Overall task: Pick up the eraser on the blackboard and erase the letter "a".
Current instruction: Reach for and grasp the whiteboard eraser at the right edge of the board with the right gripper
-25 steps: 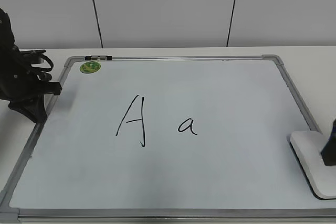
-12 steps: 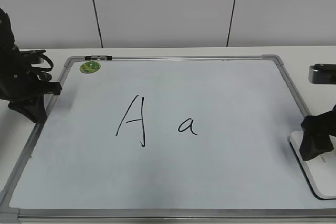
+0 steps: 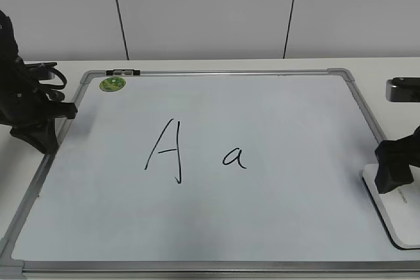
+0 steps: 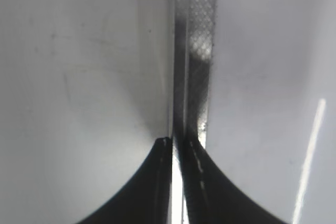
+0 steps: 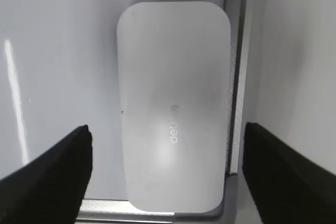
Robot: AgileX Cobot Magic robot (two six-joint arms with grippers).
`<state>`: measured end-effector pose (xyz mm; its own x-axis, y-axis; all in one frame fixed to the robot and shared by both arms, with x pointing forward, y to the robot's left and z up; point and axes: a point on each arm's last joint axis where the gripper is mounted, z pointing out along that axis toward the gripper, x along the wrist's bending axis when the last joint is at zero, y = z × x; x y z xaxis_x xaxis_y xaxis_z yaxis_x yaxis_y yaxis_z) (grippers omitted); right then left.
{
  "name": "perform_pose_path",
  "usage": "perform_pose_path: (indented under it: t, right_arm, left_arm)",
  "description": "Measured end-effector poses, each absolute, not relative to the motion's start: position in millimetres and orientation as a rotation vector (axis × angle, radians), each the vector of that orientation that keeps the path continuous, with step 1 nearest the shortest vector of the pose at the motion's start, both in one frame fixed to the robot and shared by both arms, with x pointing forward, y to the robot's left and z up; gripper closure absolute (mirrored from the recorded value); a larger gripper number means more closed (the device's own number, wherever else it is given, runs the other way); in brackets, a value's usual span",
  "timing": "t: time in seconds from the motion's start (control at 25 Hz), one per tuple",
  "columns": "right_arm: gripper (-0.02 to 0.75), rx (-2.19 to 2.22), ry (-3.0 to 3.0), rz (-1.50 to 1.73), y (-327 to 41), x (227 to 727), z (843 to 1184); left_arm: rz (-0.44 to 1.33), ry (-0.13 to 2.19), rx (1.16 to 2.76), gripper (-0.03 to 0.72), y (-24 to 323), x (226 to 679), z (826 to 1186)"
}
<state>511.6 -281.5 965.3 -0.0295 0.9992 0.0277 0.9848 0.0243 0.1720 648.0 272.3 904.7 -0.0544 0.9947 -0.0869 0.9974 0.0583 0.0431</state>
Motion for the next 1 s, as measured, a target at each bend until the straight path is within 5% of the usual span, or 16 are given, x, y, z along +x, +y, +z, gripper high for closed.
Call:
perform_pose_path:
  t: [0.8,1.0]
  right_arm:
    - [0.071,2.181,2.221,0.095,-281.1,523.6,922.1]
    - [0.137,2.182,2.222,0.093,-281.1,523.9,921.6]
  left_arm:
    - [-0.043,2.216,2.094,0.634,272.3,648.0,904.7]
    - [-0.046,2.217,2.095,0.634,272.3,647.8,904.7]
